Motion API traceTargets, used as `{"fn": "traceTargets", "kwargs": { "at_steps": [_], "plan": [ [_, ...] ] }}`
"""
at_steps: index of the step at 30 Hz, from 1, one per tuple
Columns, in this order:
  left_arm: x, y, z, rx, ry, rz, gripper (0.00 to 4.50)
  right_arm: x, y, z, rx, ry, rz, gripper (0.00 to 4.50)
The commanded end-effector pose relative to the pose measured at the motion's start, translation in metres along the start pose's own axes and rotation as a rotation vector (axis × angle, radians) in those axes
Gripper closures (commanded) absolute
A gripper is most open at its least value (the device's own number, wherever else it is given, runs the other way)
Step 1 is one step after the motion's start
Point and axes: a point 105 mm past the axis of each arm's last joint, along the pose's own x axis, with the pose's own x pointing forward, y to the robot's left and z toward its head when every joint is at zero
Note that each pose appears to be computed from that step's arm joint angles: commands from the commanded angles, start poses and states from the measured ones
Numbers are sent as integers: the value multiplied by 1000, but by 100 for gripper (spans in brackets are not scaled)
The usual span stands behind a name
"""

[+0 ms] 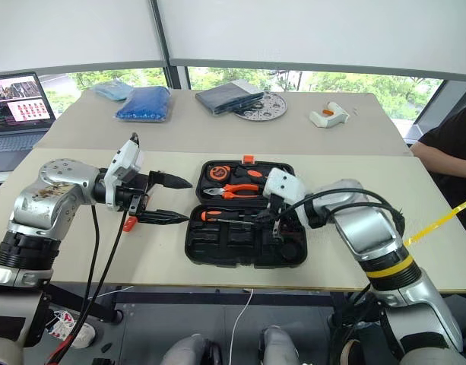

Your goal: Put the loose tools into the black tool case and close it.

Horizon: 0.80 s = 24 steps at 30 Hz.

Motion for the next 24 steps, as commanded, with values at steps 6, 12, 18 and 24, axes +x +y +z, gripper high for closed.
{"fn": "traceTargets", "kwargs": {
  "at_steps": [6,12,18,24],
  "plan": [
    [2,2,9,59,-6,-6,0,22,6,-29,-79,103,-18,446],
    [-4,2,4,37,0,25,0,3,8,9,-42,-108,-38,446],
    [-31,2,-19,-70,14,197,0,-56,8,77,34,-560,-108,368],
    [-99,-26,-70,-274,81,514,0,-80,46,63,11,-503,-26,166]
  ]
}}
